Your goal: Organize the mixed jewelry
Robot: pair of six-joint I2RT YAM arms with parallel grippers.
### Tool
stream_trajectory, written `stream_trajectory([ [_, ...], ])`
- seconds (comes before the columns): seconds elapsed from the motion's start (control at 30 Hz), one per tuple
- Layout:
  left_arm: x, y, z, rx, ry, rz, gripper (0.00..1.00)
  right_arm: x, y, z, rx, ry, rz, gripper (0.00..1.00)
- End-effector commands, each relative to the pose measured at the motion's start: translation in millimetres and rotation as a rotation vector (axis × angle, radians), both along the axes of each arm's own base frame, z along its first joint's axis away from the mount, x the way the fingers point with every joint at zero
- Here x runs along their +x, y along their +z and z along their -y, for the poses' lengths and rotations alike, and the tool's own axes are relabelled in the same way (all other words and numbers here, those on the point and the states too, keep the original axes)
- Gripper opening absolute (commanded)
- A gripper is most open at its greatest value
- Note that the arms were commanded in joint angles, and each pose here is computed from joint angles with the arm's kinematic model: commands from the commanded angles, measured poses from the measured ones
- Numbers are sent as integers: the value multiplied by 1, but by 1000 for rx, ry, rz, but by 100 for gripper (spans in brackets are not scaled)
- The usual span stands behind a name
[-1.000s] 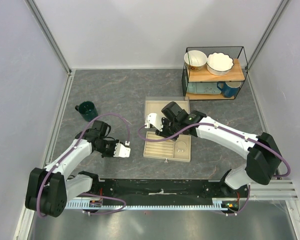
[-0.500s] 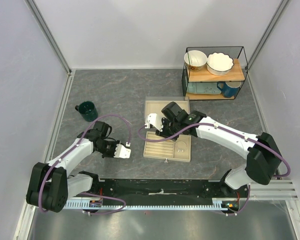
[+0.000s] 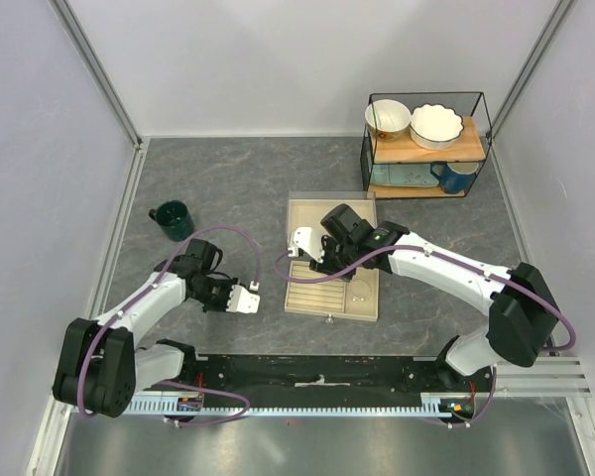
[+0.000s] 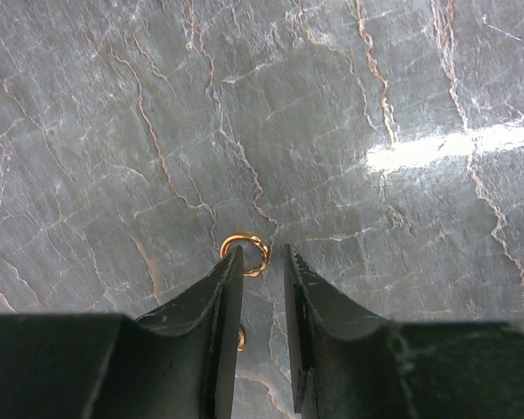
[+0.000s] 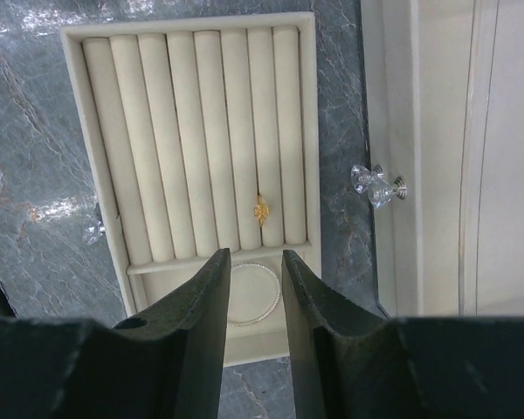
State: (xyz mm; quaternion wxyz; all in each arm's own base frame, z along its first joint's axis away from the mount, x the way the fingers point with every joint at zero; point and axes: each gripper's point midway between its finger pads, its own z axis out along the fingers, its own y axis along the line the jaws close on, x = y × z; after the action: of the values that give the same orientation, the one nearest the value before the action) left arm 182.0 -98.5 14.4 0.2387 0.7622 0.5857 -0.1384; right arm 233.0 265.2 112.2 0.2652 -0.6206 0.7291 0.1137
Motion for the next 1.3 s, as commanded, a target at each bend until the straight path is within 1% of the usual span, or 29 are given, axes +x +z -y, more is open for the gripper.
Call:
stream_trajectory([
  [0.0, 2, -9, -7, 58, -68, 24, 32, 4, 11, -2, 24, 11, 45, 38],
  [0.37, -3, -19, -17, 118, -90, -17, 31, 3, 10, -2, 23, 12, 45, 37],
  [0.7, -9, -25, -27, 168, -92, -20, 30, 4, 8, 0, 18, 10, 50, 37],
  [1.03, -15, -23, -29, 165, -86, -10, 28, 3, 7, 2, 12, 10, 54, 37],
  [1.17, -18, -24, -32, 179, -87, -23, 28, 3, 7, 2, 11, 12, 52, 37],
  [1.27, -24, -24, -33, 186, -96, -60, 28, 3, 7, 2, 13, 10, 50, 37],
])
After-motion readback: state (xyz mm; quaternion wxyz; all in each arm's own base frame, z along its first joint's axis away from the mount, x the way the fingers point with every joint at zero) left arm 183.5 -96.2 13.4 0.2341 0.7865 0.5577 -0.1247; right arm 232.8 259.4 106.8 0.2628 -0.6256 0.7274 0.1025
